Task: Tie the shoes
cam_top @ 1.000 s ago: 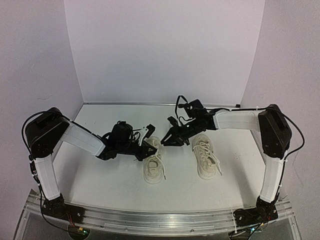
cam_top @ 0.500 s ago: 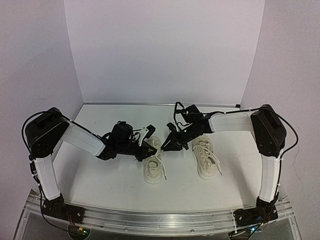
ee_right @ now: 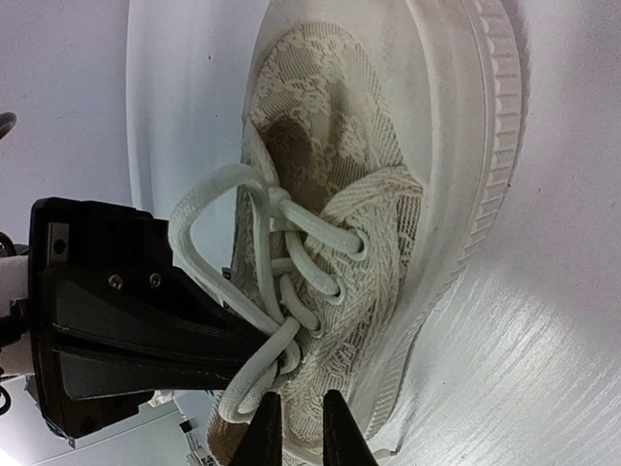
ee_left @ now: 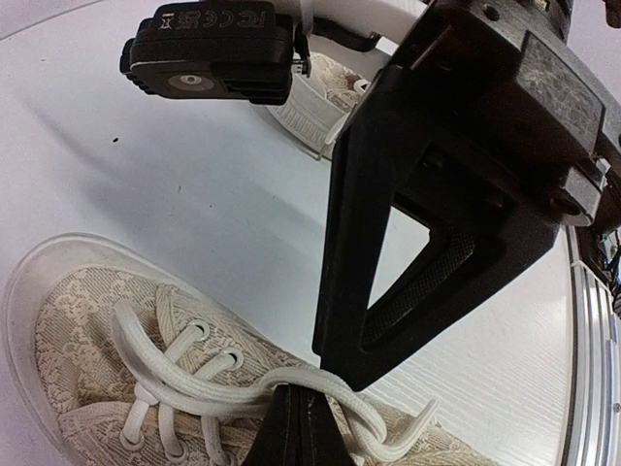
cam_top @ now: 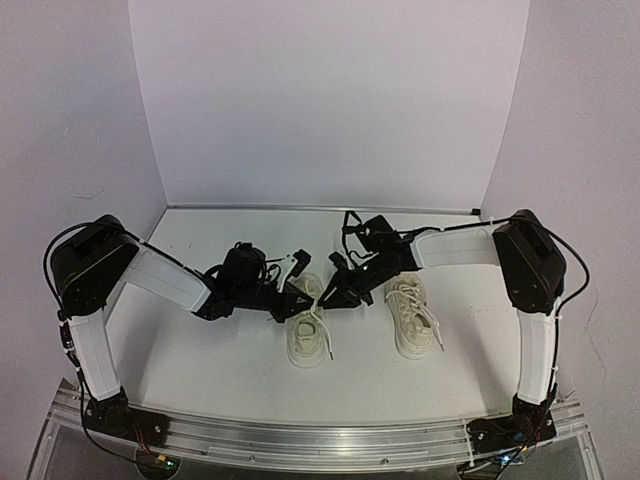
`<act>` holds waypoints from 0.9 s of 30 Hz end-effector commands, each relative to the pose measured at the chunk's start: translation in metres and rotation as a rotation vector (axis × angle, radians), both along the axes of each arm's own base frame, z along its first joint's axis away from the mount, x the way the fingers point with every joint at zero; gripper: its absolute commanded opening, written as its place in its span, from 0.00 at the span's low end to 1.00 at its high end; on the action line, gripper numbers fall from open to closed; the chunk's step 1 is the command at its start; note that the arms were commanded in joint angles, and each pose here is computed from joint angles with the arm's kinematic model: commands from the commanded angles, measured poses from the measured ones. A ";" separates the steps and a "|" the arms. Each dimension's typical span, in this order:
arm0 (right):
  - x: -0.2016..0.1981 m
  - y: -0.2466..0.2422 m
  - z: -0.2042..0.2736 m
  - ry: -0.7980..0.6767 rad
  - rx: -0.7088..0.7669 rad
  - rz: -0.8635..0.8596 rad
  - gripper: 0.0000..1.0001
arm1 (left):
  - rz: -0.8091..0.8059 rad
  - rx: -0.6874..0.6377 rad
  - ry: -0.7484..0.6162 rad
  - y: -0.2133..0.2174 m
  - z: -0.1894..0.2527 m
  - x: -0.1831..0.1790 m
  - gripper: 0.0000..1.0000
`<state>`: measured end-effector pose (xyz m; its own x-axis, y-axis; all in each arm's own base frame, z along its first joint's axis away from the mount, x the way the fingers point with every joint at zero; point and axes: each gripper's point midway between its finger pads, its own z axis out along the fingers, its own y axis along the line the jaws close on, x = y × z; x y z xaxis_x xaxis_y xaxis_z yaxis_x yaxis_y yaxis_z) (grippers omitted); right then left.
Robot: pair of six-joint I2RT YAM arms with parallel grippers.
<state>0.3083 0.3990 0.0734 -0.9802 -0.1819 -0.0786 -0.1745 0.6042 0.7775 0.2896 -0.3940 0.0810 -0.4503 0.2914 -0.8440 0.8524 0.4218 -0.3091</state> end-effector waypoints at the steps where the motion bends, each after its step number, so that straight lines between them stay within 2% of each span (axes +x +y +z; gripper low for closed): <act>1: 0.009 0.008 0.012 -0.035 0.015 -0.011 0.15 | -0.025 -0.002 -0.003 -0.003 0.003 0.000 0.00; 12: 0.016 0.007 0.031 -0.088 0.020 -0.041 0.15 | -0.027 0.001 -0.005 -0.003 0.003 0.000 0.00; 27: 0.015 0.009 0.035 -0.087 0.044 -0.036 0.16 | -0.041 0.008 -0.007 -0.004 0.003 -0.001 0.00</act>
<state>0.3169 0.3985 0.0741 -0.9839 -0.1487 -0.0995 -0.1714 0.6243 0.7621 0.2866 -0.3937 0.0785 -0.4501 0.3073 -0.8384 0.8573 0.4115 -0.3094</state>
